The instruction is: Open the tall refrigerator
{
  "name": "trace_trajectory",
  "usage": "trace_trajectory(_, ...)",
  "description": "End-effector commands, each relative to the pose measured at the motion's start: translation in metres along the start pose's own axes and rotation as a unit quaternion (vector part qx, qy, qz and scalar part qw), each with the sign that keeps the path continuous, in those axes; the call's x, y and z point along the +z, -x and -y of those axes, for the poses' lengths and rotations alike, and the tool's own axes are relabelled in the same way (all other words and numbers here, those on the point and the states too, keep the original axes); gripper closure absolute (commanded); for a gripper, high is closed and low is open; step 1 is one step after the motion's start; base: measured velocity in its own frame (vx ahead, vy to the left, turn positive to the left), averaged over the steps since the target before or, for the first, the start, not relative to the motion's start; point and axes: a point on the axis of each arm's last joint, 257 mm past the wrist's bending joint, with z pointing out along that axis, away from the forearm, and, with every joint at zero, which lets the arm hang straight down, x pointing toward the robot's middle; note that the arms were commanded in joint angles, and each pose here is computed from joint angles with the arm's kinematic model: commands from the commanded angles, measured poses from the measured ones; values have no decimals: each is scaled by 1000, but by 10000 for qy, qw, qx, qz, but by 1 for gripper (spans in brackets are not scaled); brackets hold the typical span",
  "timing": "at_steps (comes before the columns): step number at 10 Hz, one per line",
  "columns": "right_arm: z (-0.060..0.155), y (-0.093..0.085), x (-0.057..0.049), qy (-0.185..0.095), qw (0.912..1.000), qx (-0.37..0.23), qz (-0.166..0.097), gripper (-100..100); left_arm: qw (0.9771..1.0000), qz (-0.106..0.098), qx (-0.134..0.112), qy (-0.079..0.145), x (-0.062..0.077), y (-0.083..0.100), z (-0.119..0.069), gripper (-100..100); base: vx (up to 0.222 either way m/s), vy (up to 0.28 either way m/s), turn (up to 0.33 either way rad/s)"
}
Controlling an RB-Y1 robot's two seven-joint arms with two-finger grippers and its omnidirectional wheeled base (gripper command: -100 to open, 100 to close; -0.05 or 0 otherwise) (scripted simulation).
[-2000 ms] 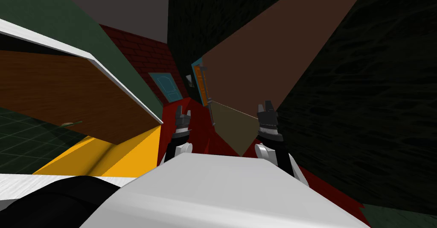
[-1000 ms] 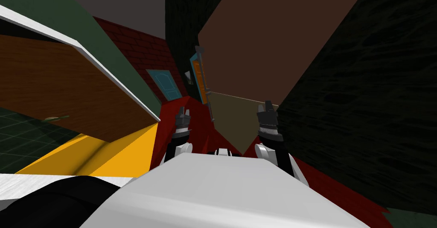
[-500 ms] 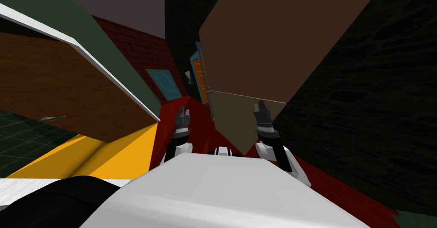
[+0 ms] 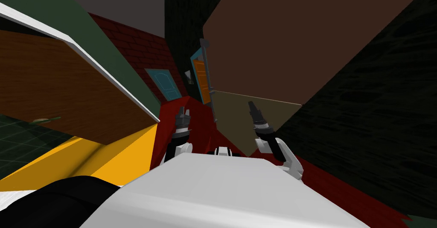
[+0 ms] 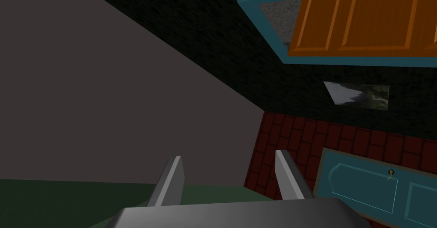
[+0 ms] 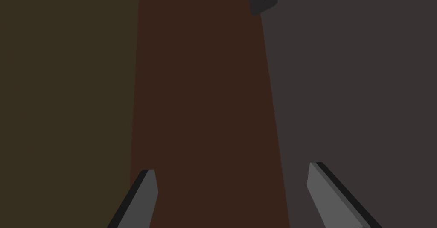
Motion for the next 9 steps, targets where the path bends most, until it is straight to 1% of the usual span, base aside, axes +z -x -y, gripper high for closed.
trace_trajectory(1, -3, -17, 11, 397, 9958, -731, -378, -100, 10000, 0, 0, 0, 0, 0, 0, 0, 46, 147, -13)
trace_trajectory(3, -3, -31, 20, 739, 9862, -1334, -646, -100, 10000, 0, 0, 0, 0, 0, 0, 0, 82, 160, -18)
trace_trajectory(4, -3, -38, 24, 914, 9790, -1649, -777, -100, 10000, 0, 0, 0, 0, 0, 0, 0, 82, 140, -11)
trace_trajectory(5, -1, -45, 27, 1082, 9702, -1968, -911, -100, 10000, 0, 0, 0, 0, 0, 0, 0, 50, 161, -13)
trace_trajectory(7, 4, -57, 33, 1424, 9475, -2614, -1167, -100, 10000, 0, -1, 0, 0, 0, 0, 0, 29, 182, -18)
trace_trajectory(8, 2, -57, 36, 1470, 9467, -2630, -1139, -100, 10000, 0, -1, 0, 0, 0, 0, 0, 39, 101, -5)
trace_trajectory(9, 5, -62, 40, 1645, 9324, -2961, -1258, -100, 10000, 0, 0, -1, 0, 0, 0, 0, 51, 94, -3)
